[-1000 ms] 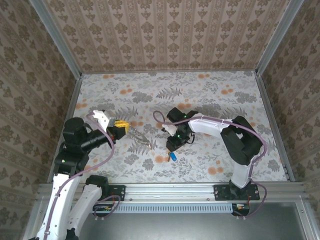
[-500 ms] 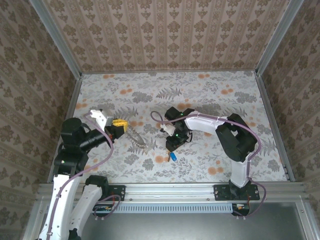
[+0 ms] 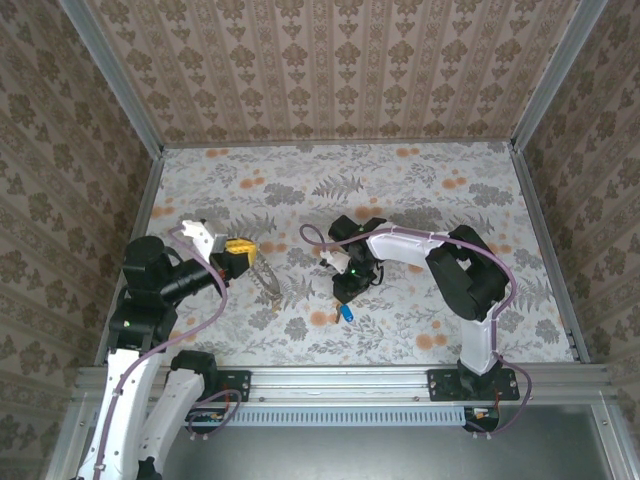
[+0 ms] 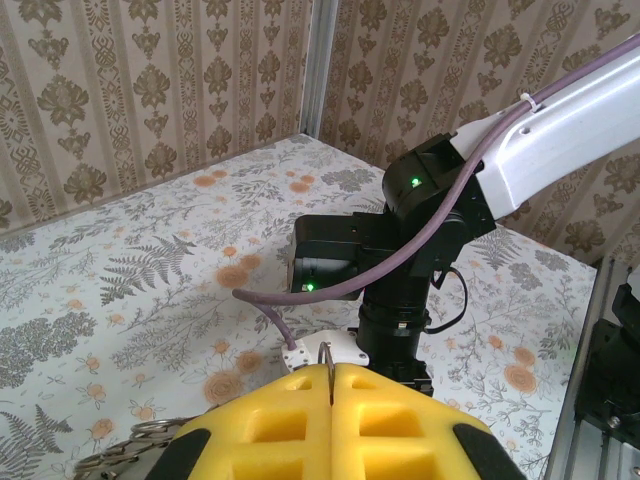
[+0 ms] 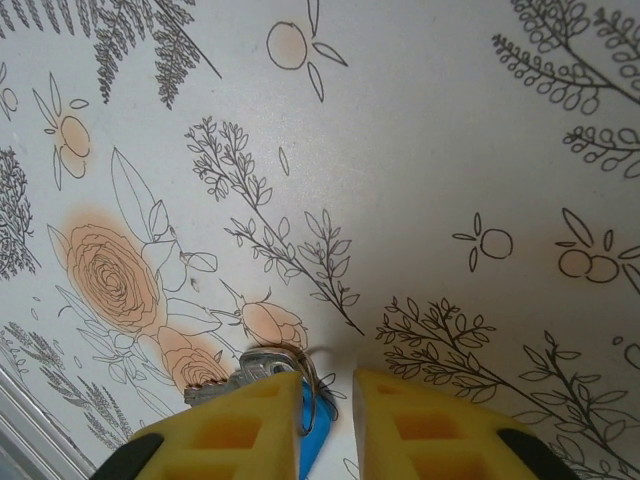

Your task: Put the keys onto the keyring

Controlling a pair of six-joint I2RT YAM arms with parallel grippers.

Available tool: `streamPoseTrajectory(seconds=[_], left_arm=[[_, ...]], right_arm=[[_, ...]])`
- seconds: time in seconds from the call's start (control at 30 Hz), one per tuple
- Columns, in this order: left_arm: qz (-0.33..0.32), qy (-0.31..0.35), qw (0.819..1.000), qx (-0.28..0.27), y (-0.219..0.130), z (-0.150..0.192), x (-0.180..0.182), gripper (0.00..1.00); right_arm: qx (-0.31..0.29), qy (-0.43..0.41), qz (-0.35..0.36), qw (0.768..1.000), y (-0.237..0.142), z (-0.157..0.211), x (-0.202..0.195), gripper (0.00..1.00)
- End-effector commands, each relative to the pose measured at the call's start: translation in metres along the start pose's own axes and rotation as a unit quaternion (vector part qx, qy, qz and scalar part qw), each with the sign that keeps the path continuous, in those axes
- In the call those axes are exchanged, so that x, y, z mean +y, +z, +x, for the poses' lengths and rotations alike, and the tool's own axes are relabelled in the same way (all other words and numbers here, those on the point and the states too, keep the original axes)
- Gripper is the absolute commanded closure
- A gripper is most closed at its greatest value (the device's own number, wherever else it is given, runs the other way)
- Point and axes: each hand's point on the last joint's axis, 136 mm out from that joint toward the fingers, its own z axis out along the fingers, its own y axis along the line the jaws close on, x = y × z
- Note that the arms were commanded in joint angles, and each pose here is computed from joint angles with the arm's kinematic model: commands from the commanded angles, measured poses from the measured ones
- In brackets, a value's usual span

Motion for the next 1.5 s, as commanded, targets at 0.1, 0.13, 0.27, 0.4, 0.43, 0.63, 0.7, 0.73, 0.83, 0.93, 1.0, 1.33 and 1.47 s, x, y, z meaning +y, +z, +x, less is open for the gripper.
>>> streamPoseTrajectory(seconds=[0.1,0.13,0.27,0.4,0.43,0.63,0.7,0.73,0.83,0.93,1.0,1.33,1.47], left_arm=[[0.006,0.016,1.0,-0.022,-0.003,-0.011,-0.004,1.0],[0.007,0.015,1.0,-0.021,-0.003,-0.011,-0.004,1.0],[0.009,0.013,1.0,-0.02,-0.002,-0.011,-0.004,1.0],[0.013,0.011,1.0,-0.02,-0.001,-0.01,-0.005,1.0],[0.016,0.011,1.0,-0.018,-0.001,-0.01,-0.006,1.0],[0.034,0.015,0.999,-0.008,0.004,-0.008,-0.014,1.0],[0.047,0.02,0.999,-0.005,0.006,-0.008,-0.019,1.0],[0.057,0.023,0.998,-0.005,0.006,-0.009,-0.024,1.0],[0.096,0.037,0.995,-0.005,0.009,-0.015,-0.041,1.0],[0.143,0.056,0.988,-0.003,0.01,-0.021,-0.062,1.0],[0.179,0.069,0.981,0.0,0.011,-0.023,-0.079,1.0],[0.265,0.117,0.956,0.054,0.041,-0.01,-0.121,1.0],[0.262,0.13,0.955,0.042,0.044,-0.012,-0.121,1.0]], right_arm=[[0.0,-0.002,-0.019,1.0,-0.002,-0.002,0.007,0.87],[-0.002,-0.002,-0.021,1.0,-0.002,-0.002,0.008,0.89],[-0.025,-0.005,-0.031,0.999,-0.01,-0.002,0.012,1.0],[-0.086,-0.036,-0.047,0.995,-0.032,-0.002,0.027,1.0],[-0.107,-0.049,-0.049,0.992,-0.04,-0.002,0.031,1.0],[-0.296,-0.16,-0.044,0.941,-0.116,0.0,0.068,1.0],[-0.364,-0.207,-0.046,0.907,-0.144,0.005,0.085,1.0],[-0.4,-0.23,-0.045,0.886,-0.16,0.006,0.094,1.0],[-0.511,-0.297,-0.05,0.805,-0.21,0.019,0.123,1.0],[-0.581,-0.341,-0.054,0.737,-0.25,0.031,0.144,1.0],[-0.606,-0.362,-0.058,0.706,-0.267,0.037,0.155,1.0],[-0.653,-0.397,-0.099,0.638,-0.302,0.044,0.182,1.0],[-0.643,-0.398,-0.122,0.643,-0.297,0.043,0.188,1.0]])
